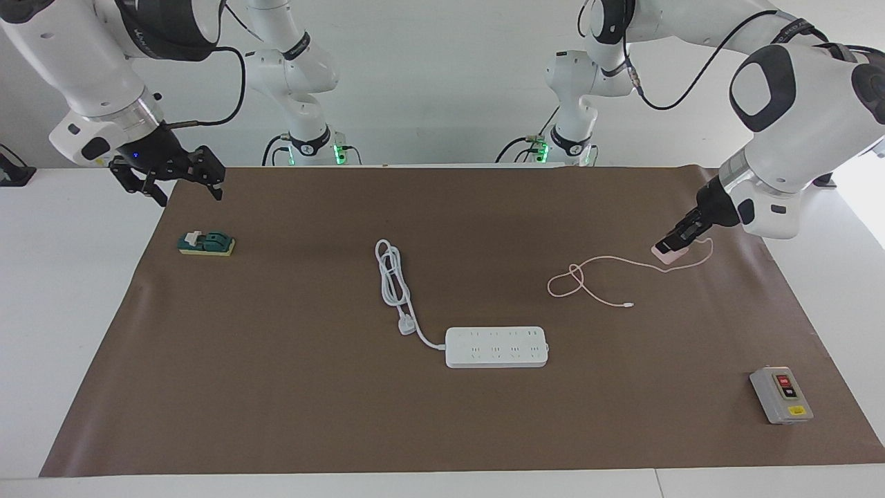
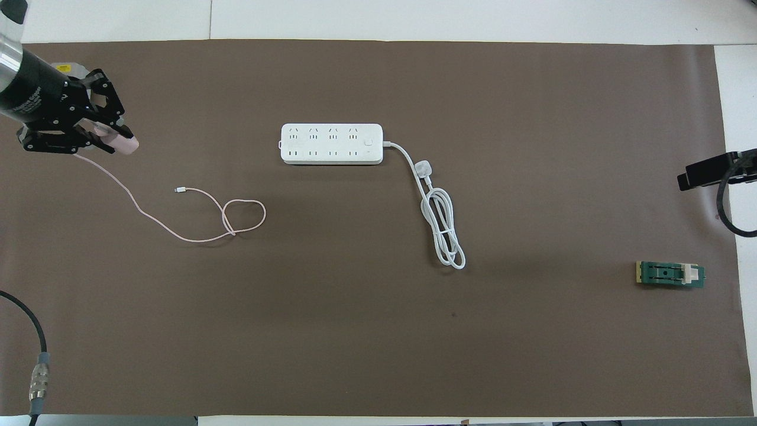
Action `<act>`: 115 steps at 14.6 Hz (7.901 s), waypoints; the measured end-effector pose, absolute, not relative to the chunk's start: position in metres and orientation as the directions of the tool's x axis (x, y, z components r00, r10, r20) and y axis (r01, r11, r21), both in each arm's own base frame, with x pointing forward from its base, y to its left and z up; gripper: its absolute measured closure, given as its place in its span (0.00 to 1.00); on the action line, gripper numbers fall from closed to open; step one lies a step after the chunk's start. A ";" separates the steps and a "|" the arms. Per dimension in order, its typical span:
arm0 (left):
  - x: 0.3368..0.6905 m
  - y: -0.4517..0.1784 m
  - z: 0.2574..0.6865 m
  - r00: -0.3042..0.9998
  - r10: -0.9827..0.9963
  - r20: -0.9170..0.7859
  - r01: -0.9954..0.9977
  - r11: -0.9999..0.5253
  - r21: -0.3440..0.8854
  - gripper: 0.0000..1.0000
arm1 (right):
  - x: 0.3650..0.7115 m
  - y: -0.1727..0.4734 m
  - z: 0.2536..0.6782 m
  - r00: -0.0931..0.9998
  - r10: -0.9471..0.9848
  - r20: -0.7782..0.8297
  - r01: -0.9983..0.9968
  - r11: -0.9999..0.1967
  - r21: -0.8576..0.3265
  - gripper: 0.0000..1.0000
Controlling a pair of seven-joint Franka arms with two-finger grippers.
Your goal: Plug charger into power strip
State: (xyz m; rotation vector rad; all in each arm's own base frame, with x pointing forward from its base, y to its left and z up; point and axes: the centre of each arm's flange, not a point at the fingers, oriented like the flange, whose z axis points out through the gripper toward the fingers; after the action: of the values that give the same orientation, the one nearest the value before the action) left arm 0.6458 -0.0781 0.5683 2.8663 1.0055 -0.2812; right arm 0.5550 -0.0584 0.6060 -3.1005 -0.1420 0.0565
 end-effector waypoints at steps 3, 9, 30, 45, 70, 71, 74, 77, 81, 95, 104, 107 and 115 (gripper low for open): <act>0.653 -0.095 0.553 0.643 0.741 -0.195 0.753 -0.658 -0.016 0.69 | 0.546 -0.061 0.613 0.994 0.095 -0.060 0.095 -0.995 0.002 0.00; 0.672 -0.161 0.510 0.371 0.918 -0.142 0.924 -0.381 -0.045 0.69 | 0.544 -0.060 0.613 0.993 0.099 -0.070 0.101 -0.995 0.024 0.00; 0.692 -0.261 0.396 0.001 0.993 -0.122 1.000 -0.001 0.001 0.69 | 0.544 -0.059 0.612 0.992 0.102 -0.071 0.104 -0.994 0.024 0.00; 0.673 -0.278 0.360 0.004 0.995 -0.104 0.999 -0.009 -0.041 0.69 | 0.544 -0.059 0.612 0.992 0.103 -0.071 0.105 -0.994 0.024 0.00; 0.655 -0.286 0.348 0.039 0.996 -0.085 0.999 -0.040 -0.007 0.69 | 0.544 -0.066 0.616 0.994 0.089 -0.059 0.091 -0.996 0.026 0.00; 0.655 -0.286 0.347 0.040 0.996 -0.086 0.999 -0.040 -0.006 0.69 | 0.544 -0.066 0.616 0.994 0.088 -0.059 0.090 -0.996 0.026 0.00; 0.653 -0.286 0.347 0.040 0.995 -0.087 0.999 -0.040 0.001 0.69 | 0.544 -0.067 0.617 0.994 0.088 -0.059 0.089 -0.996 0.026 0.00; 0.650 -0.284 0.347 0.047 0.995 -0.093 0.999 -0.045 0.017 0.69 | 0.544 -0.065 0.617 0.994 0.091 -0.059 0.092 -0.995 0.026 0.00; 0.642 -0.280 0.346 0.072 0.991 -0.109 0.996 -0.066 0.060 0.69 | 0.544 -0.067 0.617 0.995 0.087 -0.058 0.088 -0.996 0.026 0.00; 0.641 -0.281 0.342 0.100 0.990 -0.103 0.994 -0.095 0.058 0.69 | 0.544 -0.068 0.617 0.995 0.085 -0.058 0.087 -0.996 0.026 0.00; 0.644 -0.282 0.344 0.110 0.989 -0.095 0.994 -0.109 0.014 0.65 | 0.544 -0.068 0.617 0.995 0.085 -0.059 0.087 -0.996 0.026 0.00; 0.647 -0.265 0.364 0.089 0.992 -0.090 0.993 -0.095 -0.065 0.40 | 0.544 -0.068 0.617 0.995 0.085 -0.059 0.087 -0.996 0.026 0.00; 0.659 -0.165 0.485 0.201 0.974 -0.107 0.976 -0.209 -0.069 0.00 | 0.544 -0.068 0.617 0.995 0.085 -0.059 0.087 -0.996 0.026 0.00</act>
State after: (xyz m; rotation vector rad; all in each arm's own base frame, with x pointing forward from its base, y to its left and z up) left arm 0.6594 -0.1647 0.4848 2.4235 1.9673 -0.1990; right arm 0.5439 -0.0681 0.6166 -3.1658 -0.1362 0.0909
